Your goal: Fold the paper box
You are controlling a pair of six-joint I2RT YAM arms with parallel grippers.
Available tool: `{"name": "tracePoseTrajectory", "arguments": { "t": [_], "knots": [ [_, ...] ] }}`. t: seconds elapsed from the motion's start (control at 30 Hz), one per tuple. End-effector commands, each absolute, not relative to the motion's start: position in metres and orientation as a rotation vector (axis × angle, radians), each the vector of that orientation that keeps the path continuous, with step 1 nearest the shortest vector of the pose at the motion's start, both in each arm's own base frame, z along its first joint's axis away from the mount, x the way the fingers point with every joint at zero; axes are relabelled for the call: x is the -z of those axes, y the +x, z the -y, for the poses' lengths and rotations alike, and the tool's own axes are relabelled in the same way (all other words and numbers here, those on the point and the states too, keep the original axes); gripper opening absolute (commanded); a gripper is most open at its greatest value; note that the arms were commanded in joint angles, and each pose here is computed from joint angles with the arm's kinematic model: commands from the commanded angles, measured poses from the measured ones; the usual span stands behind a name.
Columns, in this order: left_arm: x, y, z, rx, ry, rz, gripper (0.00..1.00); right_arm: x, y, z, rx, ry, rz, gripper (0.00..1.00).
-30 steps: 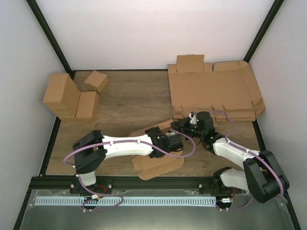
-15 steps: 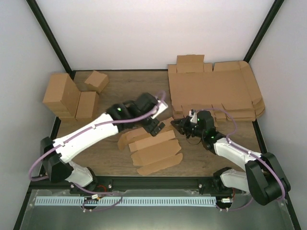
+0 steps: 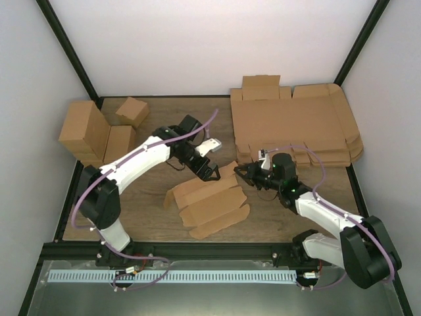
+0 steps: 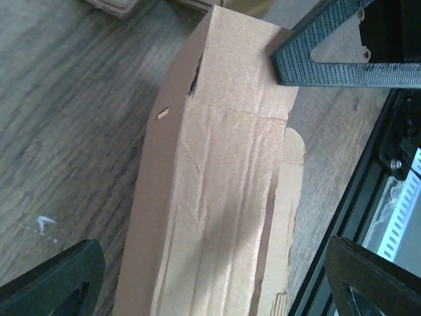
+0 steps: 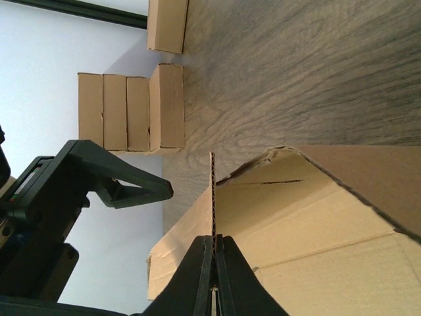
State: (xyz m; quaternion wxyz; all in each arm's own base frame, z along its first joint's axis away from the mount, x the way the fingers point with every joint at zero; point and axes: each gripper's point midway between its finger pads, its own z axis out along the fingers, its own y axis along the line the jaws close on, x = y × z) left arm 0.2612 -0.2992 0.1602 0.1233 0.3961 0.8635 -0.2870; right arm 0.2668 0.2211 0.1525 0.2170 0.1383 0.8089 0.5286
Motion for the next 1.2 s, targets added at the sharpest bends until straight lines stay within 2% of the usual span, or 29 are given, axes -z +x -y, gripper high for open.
{"name": "tracePoseTrajectory", "arguments": {
  "t": [0.0,0.33,0.57,0.73,0.87,1.03,1.17],
  "knots": [
    [-0.148,0.247,0.306,0.944,1.259,-2.516,0.91,-0.155,0.262,-0.225,-1.470,0.296,-2.231,0.02],
    [-0.111,0.241,0.295,0.801,1.269,-2.597,0.85,-0.143,0.262,-0.226,-1.465,0.311,-2.260,0.03],
    [-0.109,0.237,0.292,0.782,1.258,-2.588,0.80,-0.136,0.265,-0.227,-1.458,0.327,-2.275,0.03],
    [-0.109,0.240,0.288,0.741,1.248,-2.586,0.73,-0.128,0.265,-0.228,-1.457,0.336,-2.297,0.06],
    [-0.109,0.239,0.289,0.760,1.242,-2.587,0.72,-0.123,0.265,-0.229,-1.458,0.338,-2.312,0.07],
    [-0.119,0.231,0.296,0.858,1.248,-2.553,0.83,-0.117,0.262,-0.227,-1.442,0.338,-2.320,0.07],
    [-0.114,0.230,0.295,0.856,1.234,-2.584,0.83,-0.112,0.260,-0.225,-1.432,0.339,-2.329,0.07]
  ]
}}
